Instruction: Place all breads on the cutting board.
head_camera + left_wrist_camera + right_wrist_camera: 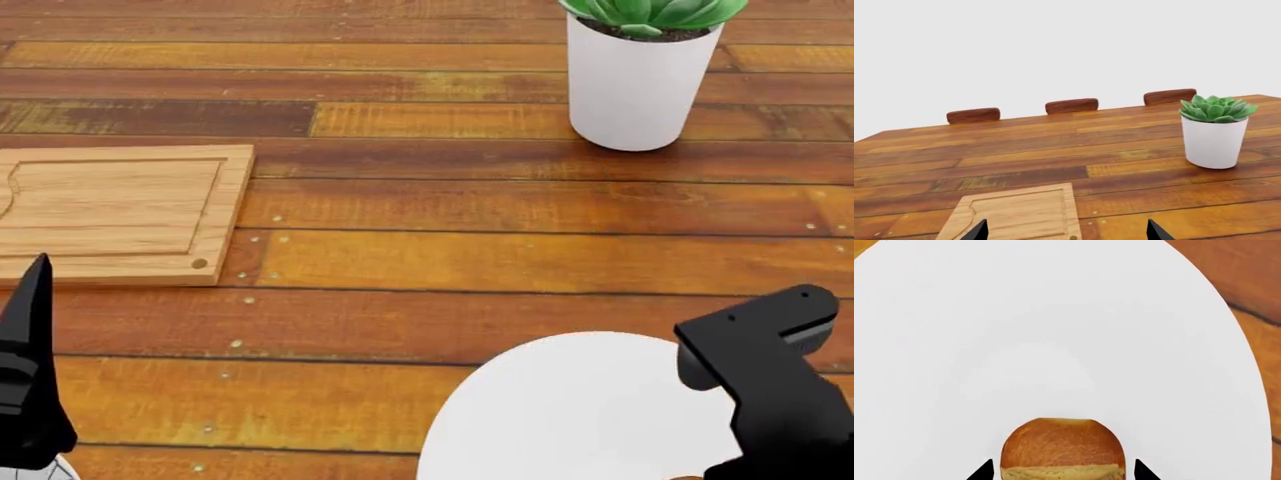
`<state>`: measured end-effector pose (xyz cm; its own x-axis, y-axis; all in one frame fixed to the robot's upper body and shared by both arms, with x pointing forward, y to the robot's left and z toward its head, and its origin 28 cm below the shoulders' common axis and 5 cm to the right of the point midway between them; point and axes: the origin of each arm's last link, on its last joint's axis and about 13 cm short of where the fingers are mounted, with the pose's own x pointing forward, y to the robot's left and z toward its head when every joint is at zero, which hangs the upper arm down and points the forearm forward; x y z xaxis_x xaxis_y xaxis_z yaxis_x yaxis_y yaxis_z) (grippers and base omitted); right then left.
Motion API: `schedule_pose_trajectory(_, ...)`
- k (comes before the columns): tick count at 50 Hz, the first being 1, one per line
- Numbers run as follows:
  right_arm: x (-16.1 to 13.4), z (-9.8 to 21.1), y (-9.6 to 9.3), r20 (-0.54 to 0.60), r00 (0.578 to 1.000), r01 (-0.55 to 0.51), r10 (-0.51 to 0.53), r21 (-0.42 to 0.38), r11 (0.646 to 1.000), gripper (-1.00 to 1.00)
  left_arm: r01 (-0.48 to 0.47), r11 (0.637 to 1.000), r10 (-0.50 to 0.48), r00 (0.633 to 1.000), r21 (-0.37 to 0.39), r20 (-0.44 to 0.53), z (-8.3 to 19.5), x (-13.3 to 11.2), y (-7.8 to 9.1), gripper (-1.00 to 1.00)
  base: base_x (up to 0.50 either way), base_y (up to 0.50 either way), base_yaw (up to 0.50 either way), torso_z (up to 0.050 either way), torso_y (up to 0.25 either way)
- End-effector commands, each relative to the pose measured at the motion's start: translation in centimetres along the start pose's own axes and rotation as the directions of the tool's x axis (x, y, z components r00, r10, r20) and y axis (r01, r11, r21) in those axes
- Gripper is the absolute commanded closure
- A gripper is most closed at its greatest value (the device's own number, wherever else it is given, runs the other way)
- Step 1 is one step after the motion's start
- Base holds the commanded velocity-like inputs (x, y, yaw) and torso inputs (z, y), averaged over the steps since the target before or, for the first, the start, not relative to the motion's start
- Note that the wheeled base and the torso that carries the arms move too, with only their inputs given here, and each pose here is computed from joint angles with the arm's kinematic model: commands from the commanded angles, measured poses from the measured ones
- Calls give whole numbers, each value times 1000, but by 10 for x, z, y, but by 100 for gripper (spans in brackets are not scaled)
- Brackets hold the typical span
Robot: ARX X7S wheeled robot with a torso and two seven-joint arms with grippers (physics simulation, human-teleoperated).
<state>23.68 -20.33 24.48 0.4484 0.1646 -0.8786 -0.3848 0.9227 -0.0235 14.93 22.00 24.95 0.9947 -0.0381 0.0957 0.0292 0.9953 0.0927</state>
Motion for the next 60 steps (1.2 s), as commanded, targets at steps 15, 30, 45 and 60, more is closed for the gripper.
schedule_pose_trajectory(15,13,-4,-1,-25,1000,-18,18,4,1000,-100,-3,1000,3,1000,3,-11,-3,1,-1,-100,0,0,0,0,0)
schedule_pose_trajectory(30,-25,-2,4,49,998,-26,28,-40,999,100,-11,1000,11,1000,7,-8,-2,2,1,-100,0,0,0,0,0)
schedule_pose_trajectory(45,-80,11,11,211,977,13,6,-85,996,100,36,994,-32,998,102,-46,13,6,6,-100,0,0,0,0,0)
schedule_pose_trajectory(60,-94,29,10,269,963,24,6,-108,994,100,269,906,-221,959,327,-176,79,41,43,-100,0,0,0,0,0)
